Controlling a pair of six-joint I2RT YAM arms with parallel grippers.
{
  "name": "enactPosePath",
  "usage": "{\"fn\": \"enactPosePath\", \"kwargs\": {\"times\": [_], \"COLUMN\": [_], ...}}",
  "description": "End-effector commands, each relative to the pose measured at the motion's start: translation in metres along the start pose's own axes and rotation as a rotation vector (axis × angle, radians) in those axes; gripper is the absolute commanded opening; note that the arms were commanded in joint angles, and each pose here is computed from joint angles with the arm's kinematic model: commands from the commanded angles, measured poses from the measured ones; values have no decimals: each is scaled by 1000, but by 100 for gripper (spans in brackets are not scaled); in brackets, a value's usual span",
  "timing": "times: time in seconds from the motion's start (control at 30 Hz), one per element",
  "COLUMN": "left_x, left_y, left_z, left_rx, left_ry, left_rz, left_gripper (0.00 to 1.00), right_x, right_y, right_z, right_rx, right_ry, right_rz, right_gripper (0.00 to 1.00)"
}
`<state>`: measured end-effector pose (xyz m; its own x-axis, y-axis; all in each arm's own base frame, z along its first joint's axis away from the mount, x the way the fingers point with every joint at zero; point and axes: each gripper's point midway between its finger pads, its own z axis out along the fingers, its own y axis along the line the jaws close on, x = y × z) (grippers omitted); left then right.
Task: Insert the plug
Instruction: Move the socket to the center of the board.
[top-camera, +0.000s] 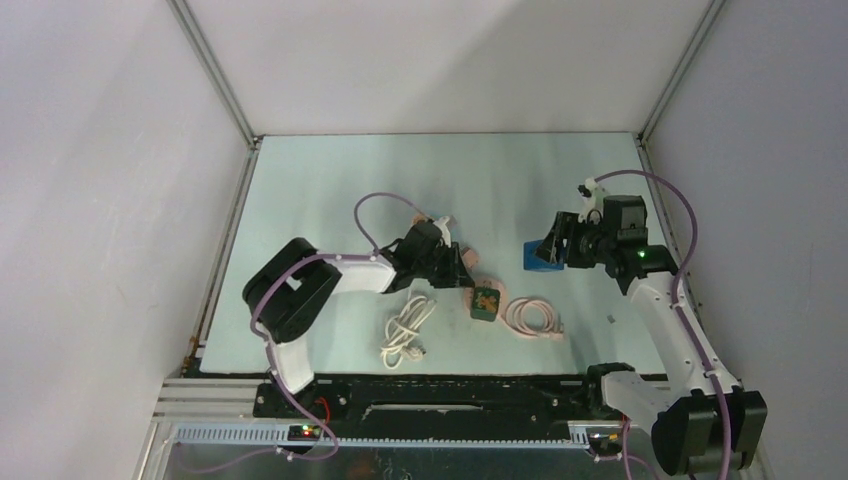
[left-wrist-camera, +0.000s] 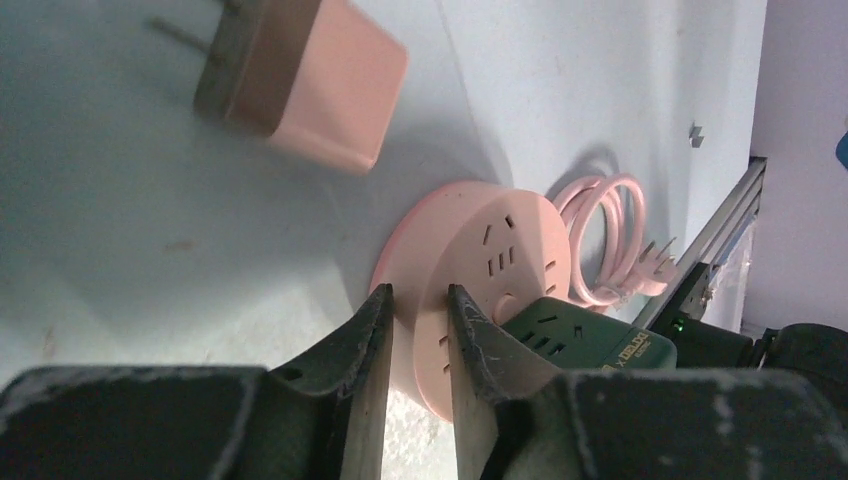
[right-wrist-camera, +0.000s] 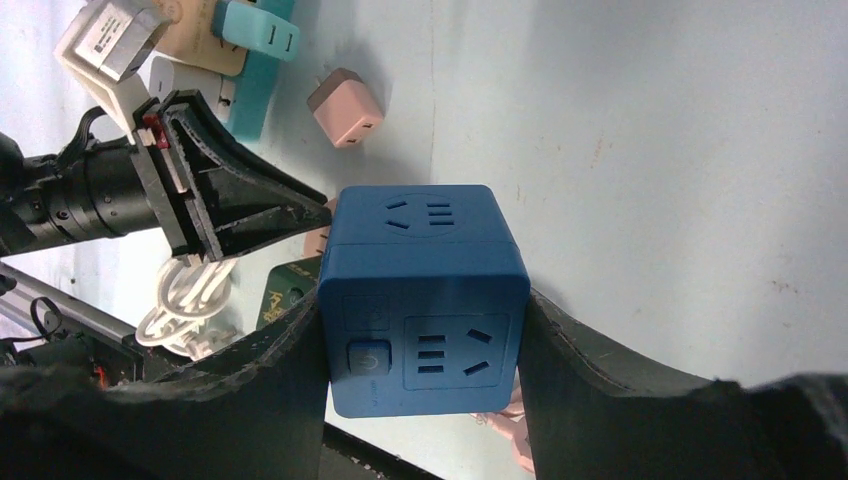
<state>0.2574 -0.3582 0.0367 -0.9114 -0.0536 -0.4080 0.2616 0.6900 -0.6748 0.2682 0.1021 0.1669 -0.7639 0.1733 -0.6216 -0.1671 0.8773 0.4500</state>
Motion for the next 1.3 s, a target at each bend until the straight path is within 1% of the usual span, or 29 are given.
{"fn": "enactPosePath", "kwargs": {"times": [0.0, 0.17, 0.33, 0.47, 0.53, 0.6, 0.67, 0.73, 0.8, 0.83, 0.93, 0.97, 1.0, 1.03, 1.07, 1.13, 1.27], "left_x": [-7, -13, -21, -28, -40, -54, -78, -99, -106, -108, -102, -96, -90, -83, -75, -61, -41], "left_y": [-9, -38, -74, -95, -112, -119, -122, -124, -127, -127, -124, -125, -129, -132, -136, -143, -146], "left_z": [16, 41, 70, 95, 103, 97, 78, 51, 25, 12, -17, -25, -31, -37, -41, -43, -32], "left_rx": [7, 80, 135, 175, 195, 171, 122, 68, 40, 26, 20, 35, 53, 71, 87, 84, -13], "left_ry": [36, 69, 101, 127, 115, 83, -2, -90, -140, -157, -188, -185, -188, -183, -172, -139, -91], "left_rz": [86, 105, 153, 173, 219, 281, 354, 469, 562, 601, 678, 700, 722, 742, 762, 790, 804], "left_gripper": [28, 22, 21, 21, 20, 21, 26, 38, 51, 56, 66, 71, 82, 89, 92, 93, 93], "right_x": [-18, -22, -29, -29, -27, -26, -25, -27, -30, -32, -35, -35, -35, -35, -34, -35, -36], "right_y": [5, -1, -9, -16, -23, -26, -26, -25, -26, -28, -36, -38, -40, -42, -42, -44, -48], "right_z": [-14, -23, -32, -34, -34, -34, -35, -38, -43, -45, -51, -52, -52, -52, -51, -51, -51], "right_rx": [-9, 10, 35, 57, 78, 85, 84, 86, 100, 115, 170, 184, 193, 201, 204, 207, 227], "right_ry": [-75, -103, -147, -147, -140, -133, -132, -146, -172, -186, -213, -216, -217, -215, -213, -212, -216], "right_rz": [-20, -12, -4, 6, 18, 27, 27, 27, 24, 21, 25, 27, 28, 31, 33, 35, 39], "right_gripper": [0, 0, 0, 0, 0, 0, 0, 0, 0, 0, 0, 0, 0, 0, 0, 0, 0]}}
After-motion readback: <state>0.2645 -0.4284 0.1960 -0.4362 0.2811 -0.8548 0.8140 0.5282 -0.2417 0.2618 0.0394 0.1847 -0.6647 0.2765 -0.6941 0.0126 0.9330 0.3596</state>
